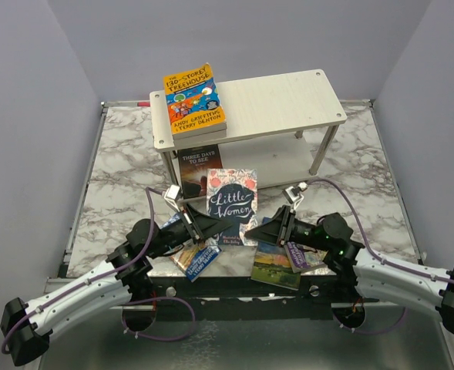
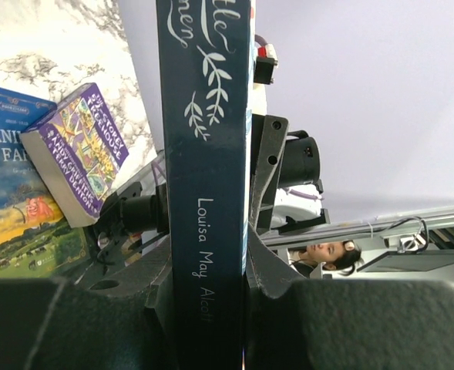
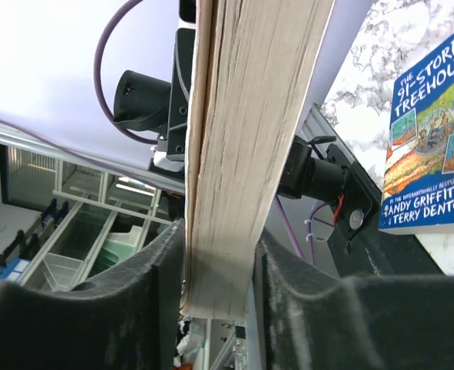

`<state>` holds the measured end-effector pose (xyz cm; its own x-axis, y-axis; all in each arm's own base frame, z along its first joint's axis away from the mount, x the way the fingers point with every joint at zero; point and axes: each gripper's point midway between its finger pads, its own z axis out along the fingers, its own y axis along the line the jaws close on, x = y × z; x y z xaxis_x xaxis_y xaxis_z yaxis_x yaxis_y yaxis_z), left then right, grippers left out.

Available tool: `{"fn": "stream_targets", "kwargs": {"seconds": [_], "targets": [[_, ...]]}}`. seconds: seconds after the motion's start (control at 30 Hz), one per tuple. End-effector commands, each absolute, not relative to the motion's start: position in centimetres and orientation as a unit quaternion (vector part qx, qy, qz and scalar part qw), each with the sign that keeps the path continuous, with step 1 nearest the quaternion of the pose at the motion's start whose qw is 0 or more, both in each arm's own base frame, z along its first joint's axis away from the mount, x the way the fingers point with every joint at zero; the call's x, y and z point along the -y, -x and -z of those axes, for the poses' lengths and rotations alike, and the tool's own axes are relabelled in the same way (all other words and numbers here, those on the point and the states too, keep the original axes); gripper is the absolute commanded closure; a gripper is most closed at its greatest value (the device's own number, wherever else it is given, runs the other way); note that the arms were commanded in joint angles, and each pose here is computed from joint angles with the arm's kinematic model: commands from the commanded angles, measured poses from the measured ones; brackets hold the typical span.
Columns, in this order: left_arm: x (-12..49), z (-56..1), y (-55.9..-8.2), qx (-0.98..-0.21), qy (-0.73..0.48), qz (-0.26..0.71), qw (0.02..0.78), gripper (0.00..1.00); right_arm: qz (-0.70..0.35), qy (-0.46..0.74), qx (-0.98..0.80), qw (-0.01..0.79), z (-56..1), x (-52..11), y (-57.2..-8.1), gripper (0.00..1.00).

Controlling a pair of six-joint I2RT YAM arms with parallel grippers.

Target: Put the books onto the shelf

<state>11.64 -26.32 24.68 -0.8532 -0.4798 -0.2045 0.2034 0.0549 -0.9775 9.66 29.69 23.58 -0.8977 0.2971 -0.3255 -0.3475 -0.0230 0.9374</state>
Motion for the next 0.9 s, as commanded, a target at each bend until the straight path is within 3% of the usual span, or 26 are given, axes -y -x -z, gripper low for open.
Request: {"fn": "stream_targets", "kwargs": {"seconds": [0.0,0.1,0.2,0.27,0.37,0.57,0.7,0.87], "targets": [[25.9,-26.6,-11.9,-0.650,0.091,0.698,0.285,1.00,-0.732,0.036,-0.633,0.250,-26.9,-30.1,-9.9,0.62],[26.0,-25.8,-12.2,-0.659,0.093,0.689,0.289,1.00,-0.726,0.030,-0.637,0.255,-26.8,-30.3,-10.3,0.72],[26.2,-24.9,-12.3,-0.670,0.092,0.679,0.287,1.00,-0.726,0.031,-0.636,0.260,-27.2,-30.3,-10.4,0.97],[26.2,-24.4,-12.4,-0.677,0.091,0.671,0.289,1.00,-0.716,0.029,-0.644,0.267,-27.2,-30.1,-10.6,0.99],[25.9,-23.2,-12.7,-0.693,0.095,0.650,0.297,0.83,-0.693,0.029,-0.661,0.286,-27.2,-29.5,-10.9,0.99],[24.6,-21.6,-13.2,-0.721,0.101,0.607,0.320,0.27,-0.641,0.032,-0.697,0.320,-27.0,-27.8,-11.3,1.00],[23.9,-20.6,-13.0,-0.737,0.096,0.584,0.326,0.04,-0.603,0.040,-0.720,0.340,-27.0,-26.5,-11.3,0.99],[22.5,-20.2,-13.5,-0.756,0.093,0.542,0.356,0.01,-0.556,0.076,-0.739,0.373,-28.3,-24.7,-11.0,1.00]]}}
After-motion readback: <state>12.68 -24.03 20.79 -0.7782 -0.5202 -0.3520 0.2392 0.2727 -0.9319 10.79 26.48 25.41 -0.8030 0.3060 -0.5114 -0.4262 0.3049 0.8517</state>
